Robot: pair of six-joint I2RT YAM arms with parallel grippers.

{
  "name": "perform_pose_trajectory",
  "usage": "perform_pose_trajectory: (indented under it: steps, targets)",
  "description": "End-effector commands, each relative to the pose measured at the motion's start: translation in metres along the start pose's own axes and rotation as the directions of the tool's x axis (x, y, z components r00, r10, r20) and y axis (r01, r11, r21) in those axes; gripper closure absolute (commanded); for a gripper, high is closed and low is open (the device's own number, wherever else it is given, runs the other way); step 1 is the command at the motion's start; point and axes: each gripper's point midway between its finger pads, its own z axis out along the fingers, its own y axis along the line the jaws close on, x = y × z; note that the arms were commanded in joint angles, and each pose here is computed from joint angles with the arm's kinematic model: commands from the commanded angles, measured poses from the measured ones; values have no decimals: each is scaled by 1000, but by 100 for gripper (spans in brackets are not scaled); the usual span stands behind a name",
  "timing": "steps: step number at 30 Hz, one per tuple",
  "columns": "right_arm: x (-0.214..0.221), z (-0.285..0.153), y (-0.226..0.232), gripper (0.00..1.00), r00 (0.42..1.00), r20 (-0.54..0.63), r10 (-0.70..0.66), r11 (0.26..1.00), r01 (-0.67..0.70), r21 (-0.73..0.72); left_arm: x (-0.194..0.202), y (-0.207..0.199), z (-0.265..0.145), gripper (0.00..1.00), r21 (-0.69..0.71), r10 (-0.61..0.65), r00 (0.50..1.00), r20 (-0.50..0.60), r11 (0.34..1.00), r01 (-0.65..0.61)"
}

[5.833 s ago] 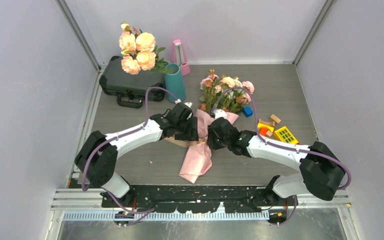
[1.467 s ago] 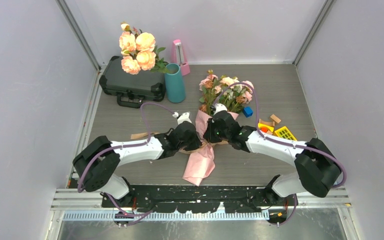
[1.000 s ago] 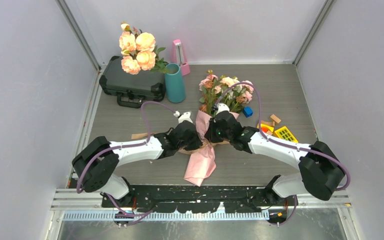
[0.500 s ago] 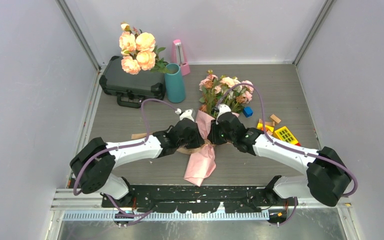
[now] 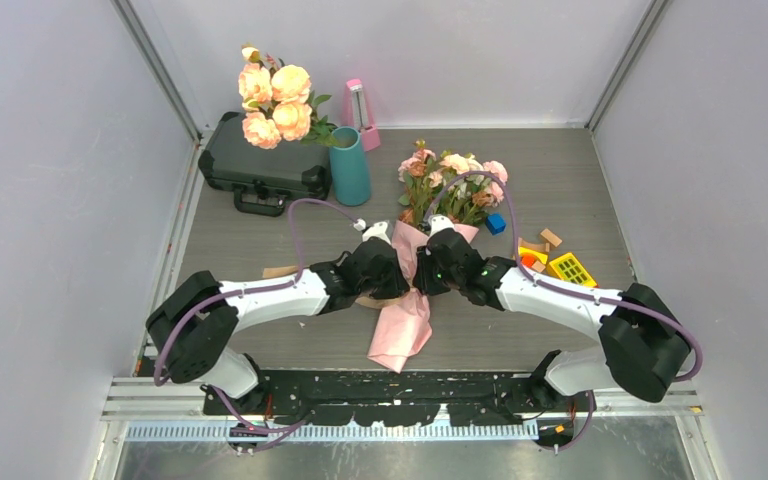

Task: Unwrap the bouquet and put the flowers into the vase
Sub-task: Untie the ribbon from the wrapping paper.

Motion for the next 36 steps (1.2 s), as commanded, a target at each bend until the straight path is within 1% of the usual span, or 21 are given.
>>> perform_pose_trajectory:
  steps: [1,8,15,24,29,31,32,34,35,36]
  targets:
    - [-1,4,2,82,1000,9,-12,1000,12,1,-3,-7,2,89,21,-7,1000,10,1000,6]
    - [0,5,-3,83,1000,14,-22,999,22,35,-2,-4,2,90,11,-6,1000,7,1000,6]
    - [0,5,-10,81,999,16,-44,996,42,76,-3,-4,2,91,9,-10,1000,9,1000,9]
    - [10,15,-15,80,997,-14,-82,989,83,119,-2,-3,4,92,7,-9,1000,5,1000,9]
    - [14,20,-21,80,996,-14,-83,985,84,152,-1,-1,4,92,2,-9,1000,3,1000,9]
    - [15,23,-24,81,996,-9,-83,982,84,169,0,-1,4,92,0,-9,1000,2,1000,9]
    - [14,23,-26,84,996,0,-84,980,82,181,0,0,4,92,1,-10,1000,3,1000,10]
    - [14,26,-28,92,997,15,-81,978,77,194,0,-1,4,92,2,-10,1000,3,1000,10]
    - [13,27,-27,98,997,23,-74,979,69,193,0,-1,4,93,3,-10,1000,3,1000,10]
    - [12,27,-26,99,997,29,-70,980,63,189,0,-1,4,93,2,-10,1000,4,1000,10]
